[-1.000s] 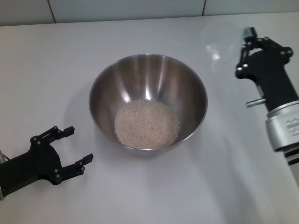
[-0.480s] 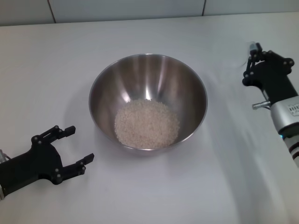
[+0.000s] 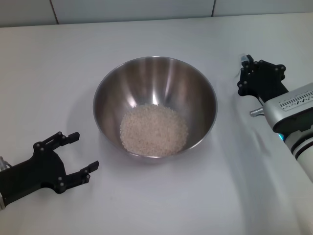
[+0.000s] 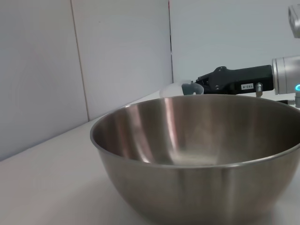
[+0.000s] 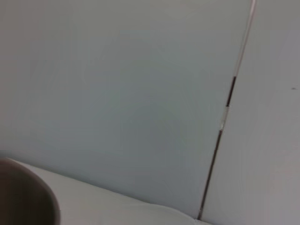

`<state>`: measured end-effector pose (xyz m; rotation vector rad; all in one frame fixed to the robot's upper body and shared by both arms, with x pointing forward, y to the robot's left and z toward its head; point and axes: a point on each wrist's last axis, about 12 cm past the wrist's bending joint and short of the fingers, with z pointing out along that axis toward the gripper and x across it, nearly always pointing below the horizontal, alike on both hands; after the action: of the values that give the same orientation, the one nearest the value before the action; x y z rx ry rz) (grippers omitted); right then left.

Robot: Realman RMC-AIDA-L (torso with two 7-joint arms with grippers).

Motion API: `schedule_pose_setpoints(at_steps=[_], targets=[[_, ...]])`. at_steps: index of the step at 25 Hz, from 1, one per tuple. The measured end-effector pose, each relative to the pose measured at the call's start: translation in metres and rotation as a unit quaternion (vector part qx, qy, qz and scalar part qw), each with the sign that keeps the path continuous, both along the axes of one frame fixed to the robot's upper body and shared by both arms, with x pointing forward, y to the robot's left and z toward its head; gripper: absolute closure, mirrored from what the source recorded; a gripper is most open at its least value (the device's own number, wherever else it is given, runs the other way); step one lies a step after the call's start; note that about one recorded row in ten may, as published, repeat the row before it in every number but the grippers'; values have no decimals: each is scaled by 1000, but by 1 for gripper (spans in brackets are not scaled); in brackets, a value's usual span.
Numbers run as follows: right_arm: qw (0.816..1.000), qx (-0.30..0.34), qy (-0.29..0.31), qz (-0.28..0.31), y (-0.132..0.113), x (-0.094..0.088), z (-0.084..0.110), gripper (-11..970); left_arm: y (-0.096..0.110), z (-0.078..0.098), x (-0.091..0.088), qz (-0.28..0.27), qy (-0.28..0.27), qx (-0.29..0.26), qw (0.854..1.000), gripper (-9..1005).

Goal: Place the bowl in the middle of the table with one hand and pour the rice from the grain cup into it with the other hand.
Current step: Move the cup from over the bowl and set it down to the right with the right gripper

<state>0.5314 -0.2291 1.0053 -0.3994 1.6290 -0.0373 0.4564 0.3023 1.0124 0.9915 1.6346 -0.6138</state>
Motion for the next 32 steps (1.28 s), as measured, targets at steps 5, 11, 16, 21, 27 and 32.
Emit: schedule_pose_setpoints(at_steps=[5,11,16,21,27,32], targets=[[1000,-6,9,10,3,4,0,898,0,0,0,0,0,0,1000,162],[1000,-10,17,13,4,6,-1,886,-1,0,1,0,-1,-1,1000,162],[1000,-12,24,15,5,7,-2,877,-2,1,2,-3,-1,-1,1000,162],[999,-14,32,15,5,7,-4,867,-2,1,2,-3,-1,-1,1000,162],[999,-10,34,15,6,5,-5,783,-1,1,2,-3,-1,-1,1000,162],[999,-7,38,13,5,1,-7,713,-1,1,2,-2,1,0,1000,162]])
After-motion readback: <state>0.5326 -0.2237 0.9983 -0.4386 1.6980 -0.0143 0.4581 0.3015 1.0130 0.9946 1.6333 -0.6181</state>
